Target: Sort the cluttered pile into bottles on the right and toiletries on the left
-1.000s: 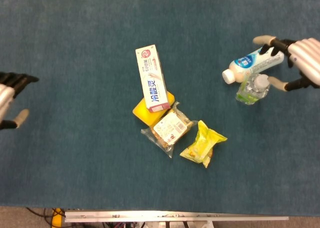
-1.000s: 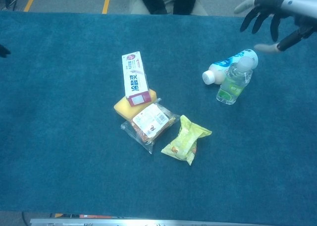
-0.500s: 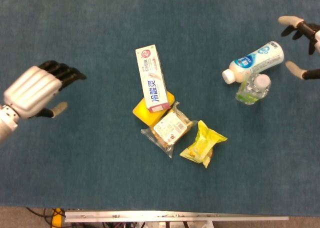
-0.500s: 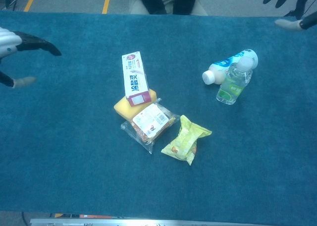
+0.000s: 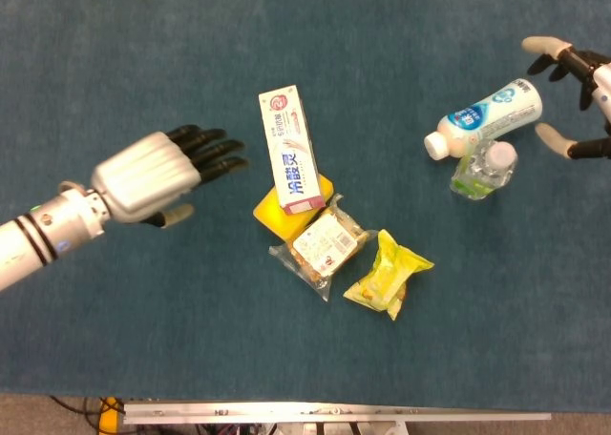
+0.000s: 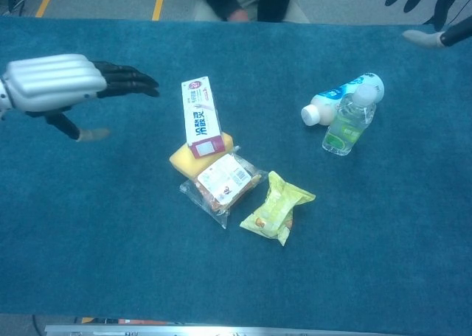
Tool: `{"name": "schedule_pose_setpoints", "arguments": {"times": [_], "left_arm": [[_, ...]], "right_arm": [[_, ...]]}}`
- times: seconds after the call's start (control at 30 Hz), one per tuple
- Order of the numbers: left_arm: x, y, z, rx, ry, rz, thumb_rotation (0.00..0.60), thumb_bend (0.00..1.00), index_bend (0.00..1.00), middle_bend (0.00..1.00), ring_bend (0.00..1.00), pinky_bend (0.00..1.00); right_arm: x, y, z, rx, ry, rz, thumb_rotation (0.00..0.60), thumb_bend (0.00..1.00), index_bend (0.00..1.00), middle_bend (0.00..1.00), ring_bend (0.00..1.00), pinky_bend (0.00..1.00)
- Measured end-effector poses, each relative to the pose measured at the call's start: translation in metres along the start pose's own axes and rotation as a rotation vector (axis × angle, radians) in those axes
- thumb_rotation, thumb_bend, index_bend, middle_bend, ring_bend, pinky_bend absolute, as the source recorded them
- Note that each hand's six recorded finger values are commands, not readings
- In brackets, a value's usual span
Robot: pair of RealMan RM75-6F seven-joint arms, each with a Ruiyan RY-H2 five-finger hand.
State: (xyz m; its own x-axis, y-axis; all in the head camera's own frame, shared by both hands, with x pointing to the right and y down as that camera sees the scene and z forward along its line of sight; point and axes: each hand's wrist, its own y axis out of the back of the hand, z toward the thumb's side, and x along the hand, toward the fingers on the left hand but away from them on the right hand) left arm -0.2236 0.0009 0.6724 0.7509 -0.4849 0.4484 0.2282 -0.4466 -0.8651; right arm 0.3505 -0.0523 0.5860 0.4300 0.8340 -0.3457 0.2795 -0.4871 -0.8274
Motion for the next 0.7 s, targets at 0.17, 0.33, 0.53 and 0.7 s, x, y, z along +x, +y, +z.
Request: {"name": "schedule_pose_setpoints", "arguments": {"times": [0.17, 0.33, 0.53, 0.7], "left_arm": [[0.02, -0.002, 0.01, 0.026, -0.059, -0.007, 0.6, 0.37, 0.03, 0.02, 0.04, 0.15], [0.039, -0.001, 0.016, 0.045, -0.097, -0.01, 0.6, 0.37, 0.01, 0.01, 0.04, 0.15], [0.062, 0.001, 0.024, 0.054, -0.143, -0.022, 0.6, 0.37, 0.01, 0.01, 0.03, 0.15], [0.079, -0.004, 0.028, 0.063, -0.168, -0.05, 0.6, 0.37, 0.01, 0.01, 0.03, 0.15]], "right_arm": [[-0.003, -0.001, 0.004, 0.002, 0.005, 0.005, 0.6, 0.28, 0.16, 0.34, 0.35, 0.55], [-0.006, 0.0, 0.004, -0.001, -0.001, 0.0, 0.6, 0.28, 0.16, 0.34, 0.35, 0.55], [-0.009, 0.001, 0.0, -0.005, -0.019, -0.004, 0.6, 0.28, 0.16, 0.34, 0.35, 0.55], [-0.011, 0.002, -0.004, -0.007, -0.031, -0.006, 0.6, 0.28, 0.16, 0.34, 0.35, 0.55]]}}
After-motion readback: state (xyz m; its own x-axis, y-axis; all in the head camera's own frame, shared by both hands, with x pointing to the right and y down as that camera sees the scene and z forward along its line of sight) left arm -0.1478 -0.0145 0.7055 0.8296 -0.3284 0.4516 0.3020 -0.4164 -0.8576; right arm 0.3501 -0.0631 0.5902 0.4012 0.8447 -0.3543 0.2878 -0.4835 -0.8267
